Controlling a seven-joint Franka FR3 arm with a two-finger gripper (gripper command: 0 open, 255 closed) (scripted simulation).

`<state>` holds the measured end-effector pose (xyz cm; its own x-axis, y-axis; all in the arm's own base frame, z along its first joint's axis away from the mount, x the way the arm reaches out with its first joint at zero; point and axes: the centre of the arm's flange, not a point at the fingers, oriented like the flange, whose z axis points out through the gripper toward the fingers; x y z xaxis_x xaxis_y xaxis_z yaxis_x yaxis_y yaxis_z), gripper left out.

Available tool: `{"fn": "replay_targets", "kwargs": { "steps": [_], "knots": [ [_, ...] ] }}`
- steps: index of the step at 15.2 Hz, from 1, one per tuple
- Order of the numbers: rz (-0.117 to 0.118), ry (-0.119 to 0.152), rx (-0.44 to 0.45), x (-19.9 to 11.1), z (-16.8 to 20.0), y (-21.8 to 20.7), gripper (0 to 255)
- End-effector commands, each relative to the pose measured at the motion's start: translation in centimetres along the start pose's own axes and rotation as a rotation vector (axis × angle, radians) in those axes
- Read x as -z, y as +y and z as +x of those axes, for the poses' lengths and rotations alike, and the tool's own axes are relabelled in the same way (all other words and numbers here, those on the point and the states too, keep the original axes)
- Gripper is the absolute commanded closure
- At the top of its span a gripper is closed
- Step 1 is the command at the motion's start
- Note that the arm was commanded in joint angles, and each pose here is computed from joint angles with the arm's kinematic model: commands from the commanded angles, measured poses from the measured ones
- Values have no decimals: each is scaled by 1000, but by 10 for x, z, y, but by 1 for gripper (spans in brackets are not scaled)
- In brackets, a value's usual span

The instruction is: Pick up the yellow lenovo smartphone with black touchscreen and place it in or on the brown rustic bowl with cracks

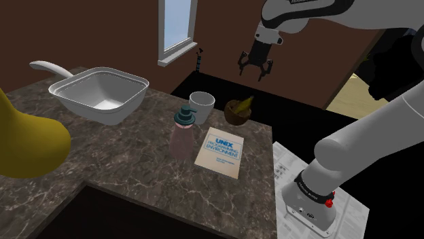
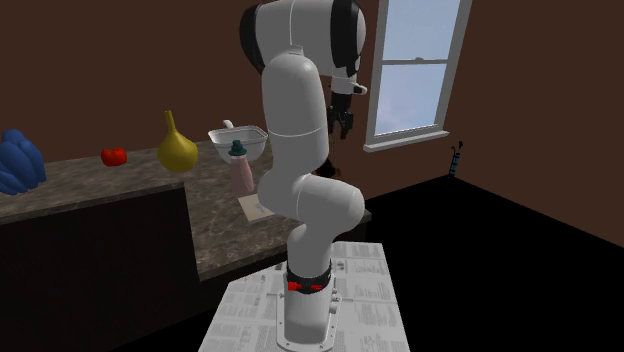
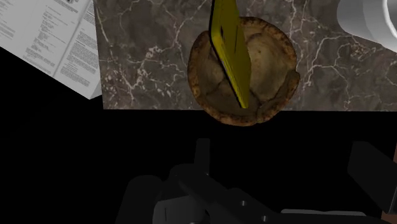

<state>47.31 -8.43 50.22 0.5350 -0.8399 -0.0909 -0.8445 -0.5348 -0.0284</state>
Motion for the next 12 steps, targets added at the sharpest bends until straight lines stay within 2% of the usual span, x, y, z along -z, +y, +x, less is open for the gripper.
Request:
{"fn": "replay_targets", "kwargs": {
  "steps": [1, 4, 12],
  "knots": [
    [0, 0, 0, 13, 0, 0, 0],
    [0, 0, 0, 50, 0, 0, 0],
    [0, 0, 0, 50, 0, 0, 0]
  ]
}}
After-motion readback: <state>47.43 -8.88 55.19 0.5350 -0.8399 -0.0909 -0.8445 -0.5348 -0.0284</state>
